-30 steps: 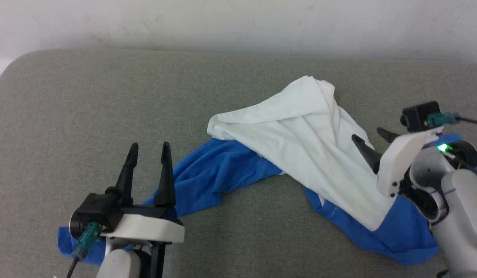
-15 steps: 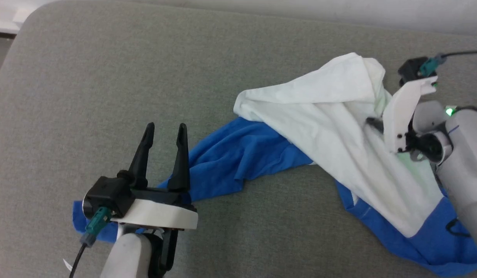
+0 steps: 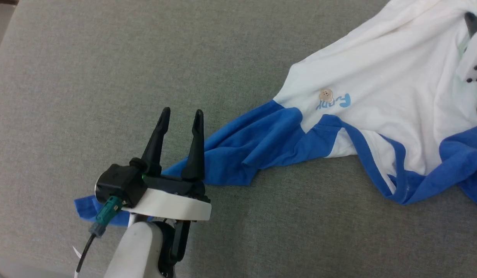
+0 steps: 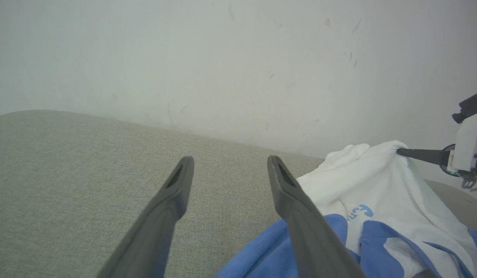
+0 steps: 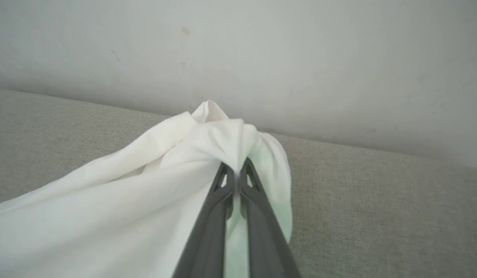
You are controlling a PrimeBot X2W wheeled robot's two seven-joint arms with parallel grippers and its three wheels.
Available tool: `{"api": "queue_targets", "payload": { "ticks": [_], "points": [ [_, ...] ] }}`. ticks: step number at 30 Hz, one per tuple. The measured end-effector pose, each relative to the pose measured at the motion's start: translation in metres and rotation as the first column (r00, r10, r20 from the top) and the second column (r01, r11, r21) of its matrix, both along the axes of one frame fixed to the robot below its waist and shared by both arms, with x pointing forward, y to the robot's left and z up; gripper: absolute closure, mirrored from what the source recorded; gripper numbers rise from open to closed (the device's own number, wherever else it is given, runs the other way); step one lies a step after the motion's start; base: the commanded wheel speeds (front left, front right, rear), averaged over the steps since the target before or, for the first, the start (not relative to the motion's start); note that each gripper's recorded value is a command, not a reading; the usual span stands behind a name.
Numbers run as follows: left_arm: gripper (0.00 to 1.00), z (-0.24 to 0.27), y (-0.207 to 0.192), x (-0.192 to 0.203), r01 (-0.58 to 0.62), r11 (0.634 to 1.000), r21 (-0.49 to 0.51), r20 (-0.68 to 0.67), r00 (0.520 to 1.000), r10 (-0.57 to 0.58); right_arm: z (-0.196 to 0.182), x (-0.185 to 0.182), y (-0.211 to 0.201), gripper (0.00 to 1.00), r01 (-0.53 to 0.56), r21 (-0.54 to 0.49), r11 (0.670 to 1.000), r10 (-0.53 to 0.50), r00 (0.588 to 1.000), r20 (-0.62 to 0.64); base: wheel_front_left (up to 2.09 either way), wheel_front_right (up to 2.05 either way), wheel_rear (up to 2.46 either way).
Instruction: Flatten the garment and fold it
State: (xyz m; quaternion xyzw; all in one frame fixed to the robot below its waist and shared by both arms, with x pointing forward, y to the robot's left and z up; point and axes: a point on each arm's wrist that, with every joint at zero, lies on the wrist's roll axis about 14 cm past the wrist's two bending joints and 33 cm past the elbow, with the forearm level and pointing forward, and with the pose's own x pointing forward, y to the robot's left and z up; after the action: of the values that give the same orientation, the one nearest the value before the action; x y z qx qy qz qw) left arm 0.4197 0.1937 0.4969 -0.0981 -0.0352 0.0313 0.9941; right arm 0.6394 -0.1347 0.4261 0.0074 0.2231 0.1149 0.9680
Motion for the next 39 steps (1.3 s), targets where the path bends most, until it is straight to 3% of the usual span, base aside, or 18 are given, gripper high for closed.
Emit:
{"api": "queue_targets", "payload": {
  "ticks": [3,4,5,14,21,30,32,35,39],
  "points": [
    [0.00,-0.004,0.002,0.001,-0.008,1.000,-0.001,-0.011,1.000,0.008,-0.020,-0.005,-0.005,1.00,0.031,0.001,1.000,-0.031,0.999,-0.016,0.00,0.00,0.00],
    [0.00,-0.004,0.002,0.001,-0.008,1.000,-0.001,-0.012,1.000,0.008,-0.026,-0.008,-0.004,0.65,0.034,0.009,0.999,-0.034,0.999,-0.021,0.00,0.00,0.00],
    [0.00,-0.005,0.002,0.002,-0.011,1.000,-0.001,-0.014,1.000,0.011,-0.030,-0.011,-0.002,0.00,0.028,0.002,1.000,-0.028,0.999,-0.020,0.00,0.00,0.00],
    [0.00,0.002,0.009,-0.003,-0.034,0.999,0.007,0.001,0.999,0.034,0.017,-0.028,0.013,0.00,-0.037,0.027,0.999,0.029,0.969,0.244,0.00,0.00,0.00],
    [0.00,-0.002,0.011,-0.023,-0.047,0.999,0.008,-0.019,0.999,0.047,0.065,-0.075,-0.008,0.00,-0.040,0.069,0.997,0.009,0.913,0.408,0.00,0.00,0.00],
    [0.00,-0.005,-0.003,-0.039,0.001,1.000,0.002,-0.030,1.000,-0.001,0.054,-0.187,-0.045,0.00,0.040,0.082,0.996,-0.069,0.915,0.397,0.00,0.00,0.00],
    [0.00,-0.004,-0.004,-0.040,0.008,1.000,0.001,-0.028,1.000,-0.008,0.053,-0.198,-0.047,0.00,0.054,0.086,0.995,-0.083,0.919,0.386,0.00,0.00,0.00],
    [0.00,0.002,-0.012,-0.042,0.032,1.000,0.000,-0.009,0.999,-0.032,0.038,-0.239,-0.059,0.00,0.123,0.093,0.988,-0.144,0.949,0.281,0.00,0.00,0.00],
    [0.00,0.008,-0.020,-0.039,0.056,0.998,-0.002,0.007,0.998,-0.056,0.018,-0.265,-0.077,0.00,0.177,0.047,0.983,-0.182,0.972,0.146,0.00,0.00,0.00]
  ]
}}
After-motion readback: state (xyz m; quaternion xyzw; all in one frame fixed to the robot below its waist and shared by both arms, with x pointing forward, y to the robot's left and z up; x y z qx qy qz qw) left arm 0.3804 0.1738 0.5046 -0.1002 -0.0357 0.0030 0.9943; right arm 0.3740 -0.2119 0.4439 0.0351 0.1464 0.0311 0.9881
